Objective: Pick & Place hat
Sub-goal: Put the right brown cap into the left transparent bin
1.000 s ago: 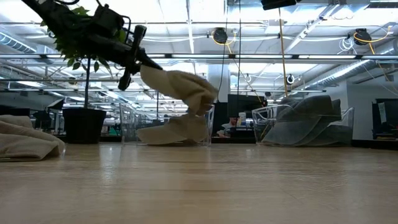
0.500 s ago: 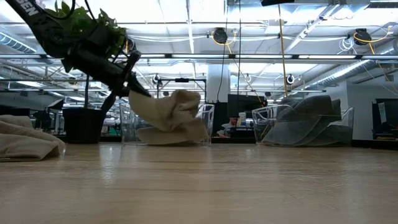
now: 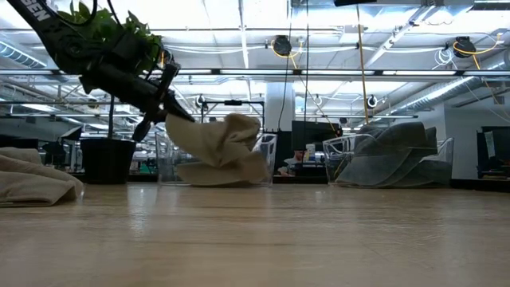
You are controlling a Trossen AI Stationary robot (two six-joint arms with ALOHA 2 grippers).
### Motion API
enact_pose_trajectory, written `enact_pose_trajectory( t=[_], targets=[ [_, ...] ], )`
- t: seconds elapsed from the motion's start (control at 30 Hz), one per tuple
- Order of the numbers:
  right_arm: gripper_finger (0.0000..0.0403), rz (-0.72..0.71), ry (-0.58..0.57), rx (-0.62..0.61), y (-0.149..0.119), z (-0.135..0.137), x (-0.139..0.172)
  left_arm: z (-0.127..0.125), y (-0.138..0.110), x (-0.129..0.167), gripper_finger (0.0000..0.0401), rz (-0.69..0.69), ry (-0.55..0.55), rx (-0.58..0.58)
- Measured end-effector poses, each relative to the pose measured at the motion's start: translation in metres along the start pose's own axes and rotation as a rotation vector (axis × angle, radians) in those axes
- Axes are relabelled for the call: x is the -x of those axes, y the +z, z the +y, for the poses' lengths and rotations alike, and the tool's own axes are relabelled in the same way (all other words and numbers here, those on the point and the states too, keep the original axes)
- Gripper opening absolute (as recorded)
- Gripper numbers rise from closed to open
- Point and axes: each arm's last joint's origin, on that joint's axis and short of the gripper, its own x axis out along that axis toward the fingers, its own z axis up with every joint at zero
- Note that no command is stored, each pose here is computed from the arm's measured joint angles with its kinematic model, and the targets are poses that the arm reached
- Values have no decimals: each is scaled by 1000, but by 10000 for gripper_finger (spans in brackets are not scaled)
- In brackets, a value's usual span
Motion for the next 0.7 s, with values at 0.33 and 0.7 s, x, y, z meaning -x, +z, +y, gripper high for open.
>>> enact_pose_trajectory(
  t=[0.33, 0.7],
  targets=[
    [380, -12, -3, -1, 1, 0, 0, -30, 8, -10, 8, 49, -29, -75],
    [380, -12, -3, 2, 1, 0, 0, -2, -6, -41, 17, 142, 59, -48]
  ],
)
